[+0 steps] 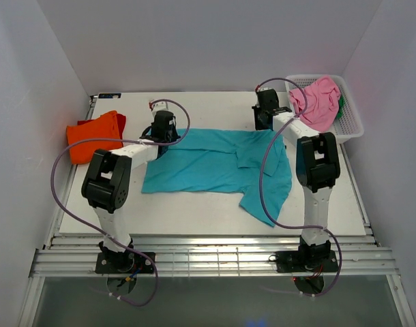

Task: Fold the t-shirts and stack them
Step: Fold the flattened tshirt in 1/3 of the way

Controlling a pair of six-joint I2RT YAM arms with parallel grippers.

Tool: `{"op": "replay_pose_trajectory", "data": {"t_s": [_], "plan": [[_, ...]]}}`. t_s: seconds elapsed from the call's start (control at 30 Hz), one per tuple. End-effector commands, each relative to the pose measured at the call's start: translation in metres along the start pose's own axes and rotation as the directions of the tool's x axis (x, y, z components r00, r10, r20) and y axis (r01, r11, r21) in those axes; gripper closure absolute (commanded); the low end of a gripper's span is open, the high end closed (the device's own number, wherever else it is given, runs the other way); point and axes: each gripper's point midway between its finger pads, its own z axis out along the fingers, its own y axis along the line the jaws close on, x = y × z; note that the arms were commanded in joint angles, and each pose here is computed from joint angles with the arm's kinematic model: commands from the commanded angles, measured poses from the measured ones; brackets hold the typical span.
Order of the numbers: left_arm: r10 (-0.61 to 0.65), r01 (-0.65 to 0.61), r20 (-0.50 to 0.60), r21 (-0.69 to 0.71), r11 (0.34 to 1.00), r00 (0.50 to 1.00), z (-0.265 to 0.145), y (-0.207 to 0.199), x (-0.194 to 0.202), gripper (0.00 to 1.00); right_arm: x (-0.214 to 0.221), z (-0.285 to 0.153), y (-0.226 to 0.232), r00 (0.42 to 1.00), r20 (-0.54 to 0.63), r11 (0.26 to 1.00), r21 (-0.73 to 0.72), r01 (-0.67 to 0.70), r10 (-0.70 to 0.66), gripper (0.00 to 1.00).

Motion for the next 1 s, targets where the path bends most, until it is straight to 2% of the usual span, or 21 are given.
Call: {"op": "replay_pose_trajectory", "data": {"t_s": [0.0,0.5,0.97], "plan": [[-0.01,0.01,-0.01,0.013,1.0,1.0,0.011,0.002,-0.009,1.0,-0.007,0.017,-0.007,1.0,-0.013,1.0,-0.01,0.003,-0.003,0.92],[-0.022,0.02,-0.068,-0.038,0.999,0.997,0.048,0.025,0.014,1.0,0.005,0.046,-0.063,0.997,-0.052,0.997,0.041,-0.058,0.06,0.92],[-0.061,0.047,-0.117,-0.116,0.992,0.991,0.05,0.061,0.039,1.0,0.025,0.047,-0.076,0.993,-0.099,0.994,0.095,-0.06,0.069,0.92]]}}
